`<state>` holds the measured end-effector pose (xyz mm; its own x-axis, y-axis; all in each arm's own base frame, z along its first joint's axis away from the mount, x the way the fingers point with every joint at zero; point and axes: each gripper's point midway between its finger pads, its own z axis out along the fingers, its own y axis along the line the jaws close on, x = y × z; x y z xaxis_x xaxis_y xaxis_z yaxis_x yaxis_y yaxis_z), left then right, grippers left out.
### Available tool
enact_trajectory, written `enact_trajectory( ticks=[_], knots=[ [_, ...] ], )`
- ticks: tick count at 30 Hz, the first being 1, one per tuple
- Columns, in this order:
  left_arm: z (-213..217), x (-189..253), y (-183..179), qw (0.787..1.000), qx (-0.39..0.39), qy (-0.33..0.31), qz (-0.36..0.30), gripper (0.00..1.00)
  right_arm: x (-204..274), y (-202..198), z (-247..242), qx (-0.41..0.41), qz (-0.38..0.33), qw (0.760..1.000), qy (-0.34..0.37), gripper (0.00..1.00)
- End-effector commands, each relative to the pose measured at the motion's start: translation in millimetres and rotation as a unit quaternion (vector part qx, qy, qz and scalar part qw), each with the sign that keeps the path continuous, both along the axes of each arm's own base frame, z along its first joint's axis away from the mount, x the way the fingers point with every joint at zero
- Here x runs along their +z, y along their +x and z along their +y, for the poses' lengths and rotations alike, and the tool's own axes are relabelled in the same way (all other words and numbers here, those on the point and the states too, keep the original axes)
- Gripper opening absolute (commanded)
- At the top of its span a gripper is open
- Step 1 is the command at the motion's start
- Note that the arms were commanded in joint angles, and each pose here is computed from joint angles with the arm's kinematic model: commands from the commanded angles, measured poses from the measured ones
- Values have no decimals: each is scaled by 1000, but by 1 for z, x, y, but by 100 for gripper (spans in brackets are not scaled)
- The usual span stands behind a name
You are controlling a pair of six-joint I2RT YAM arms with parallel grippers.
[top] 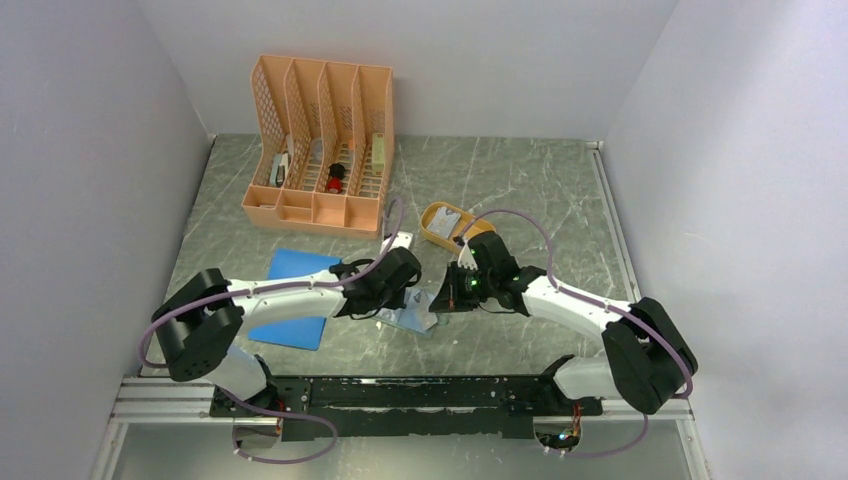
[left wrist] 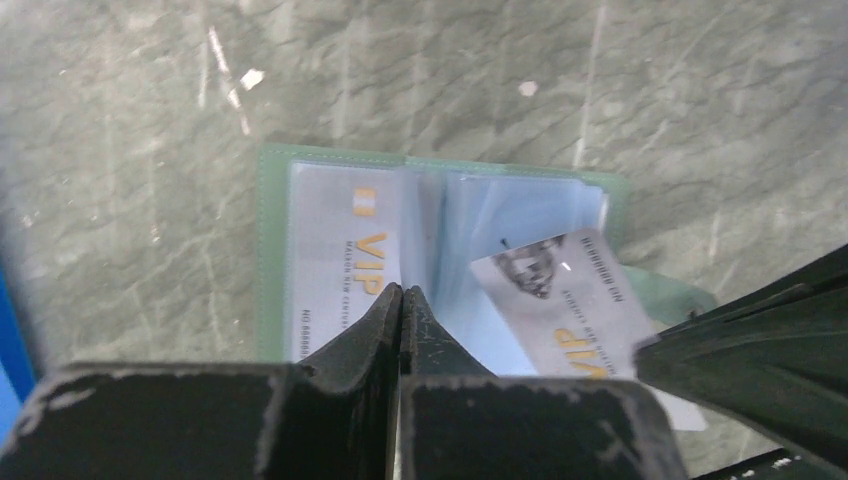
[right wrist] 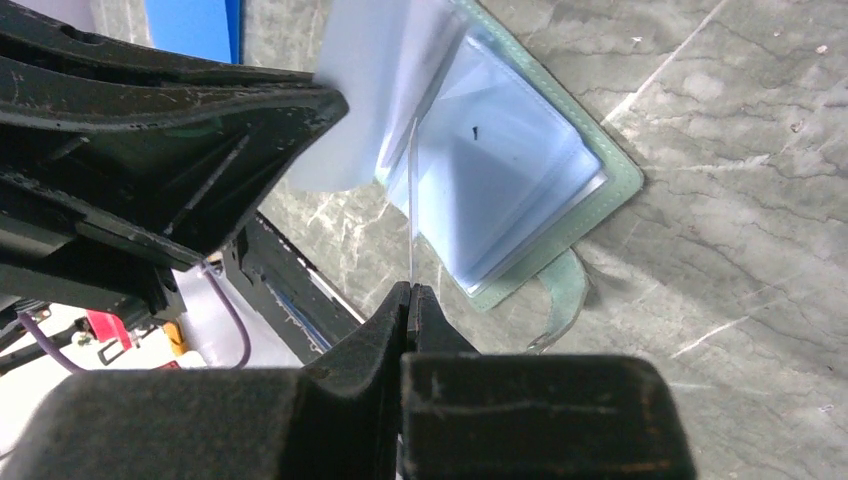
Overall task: Put the credit cards into the card holder
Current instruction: Turn over the card slot in the card holder.
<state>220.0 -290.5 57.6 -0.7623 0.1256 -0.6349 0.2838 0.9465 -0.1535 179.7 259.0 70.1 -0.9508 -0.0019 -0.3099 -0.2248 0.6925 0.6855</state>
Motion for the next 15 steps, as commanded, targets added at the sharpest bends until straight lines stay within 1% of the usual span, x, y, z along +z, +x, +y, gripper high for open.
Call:
enact_trajectory(
  ticks=[1,5,10,15],
  knots=[
    [28,-4,2,999,41,22,-7,5,-6,0,-2,-5,4,1000,-14,0],
    [43,-14,1,998,65,24,4,5,-4,2,-1,-7,-1,1000,-12,0],
    [61,-23,3,995,96,13,23,5,0,2,3,-2,-3,1000,-3,0],
    [73,-25,-1,993,113,2,26,5,8,0,13,13,-16,1000,4,0]
  ],
)
